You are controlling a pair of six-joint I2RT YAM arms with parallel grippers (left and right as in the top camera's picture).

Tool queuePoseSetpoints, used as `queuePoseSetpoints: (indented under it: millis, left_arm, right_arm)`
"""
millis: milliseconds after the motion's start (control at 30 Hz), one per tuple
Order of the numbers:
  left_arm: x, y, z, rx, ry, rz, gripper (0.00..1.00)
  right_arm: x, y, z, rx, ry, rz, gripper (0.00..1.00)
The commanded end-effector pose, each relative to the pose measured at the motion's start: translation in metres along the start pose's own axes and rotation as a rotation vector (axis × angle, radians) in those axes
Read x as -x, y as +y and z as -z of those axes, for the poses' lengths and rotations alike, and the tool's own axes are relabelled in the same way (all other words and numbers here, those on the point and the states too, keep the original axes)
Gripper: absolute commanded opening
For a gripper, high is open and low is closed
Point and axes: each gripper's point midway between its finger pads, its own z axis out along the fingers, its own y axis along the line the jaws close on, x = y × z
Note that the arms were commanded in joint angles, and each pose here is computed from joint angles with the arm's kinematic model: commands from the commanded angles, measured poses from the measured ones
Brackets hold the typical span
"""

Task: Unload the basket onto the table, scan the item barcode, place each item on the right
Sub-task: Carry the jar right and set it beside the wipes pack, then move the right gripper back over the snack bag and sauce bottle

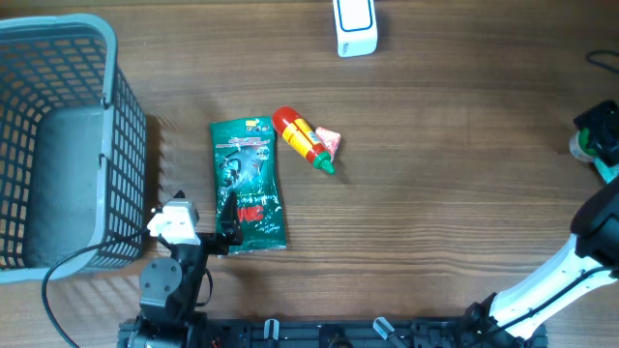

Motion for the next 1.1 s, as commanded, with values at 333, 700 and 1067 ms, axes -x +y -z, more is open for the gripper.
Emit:
queuePoseSetpoints:
  millis: [333, 700, 1067]
  left_arm:
    - [-0.001, 0.0, 0.0, -0.005, 0.0, -0.019, 1.0]
    - [-0.001, 0.0, 0.0, -0.004, -0.001, -0.019, 1.0]
    - [-0.001, 0.0, 0.0, -0.004, -0.001, -0.019, 1.0]
  right_arm:
    - [-0.001, -0.014, -0.012, -0.063, 0.015, 0.068, 1.0]
    - [0.007, 0.066, 0.161, 0.53, -0.107, -0.033, 1.0]
    - [-0.192, 0.224, 0.282, 1.034, 0.108, 0.679, 1.0]
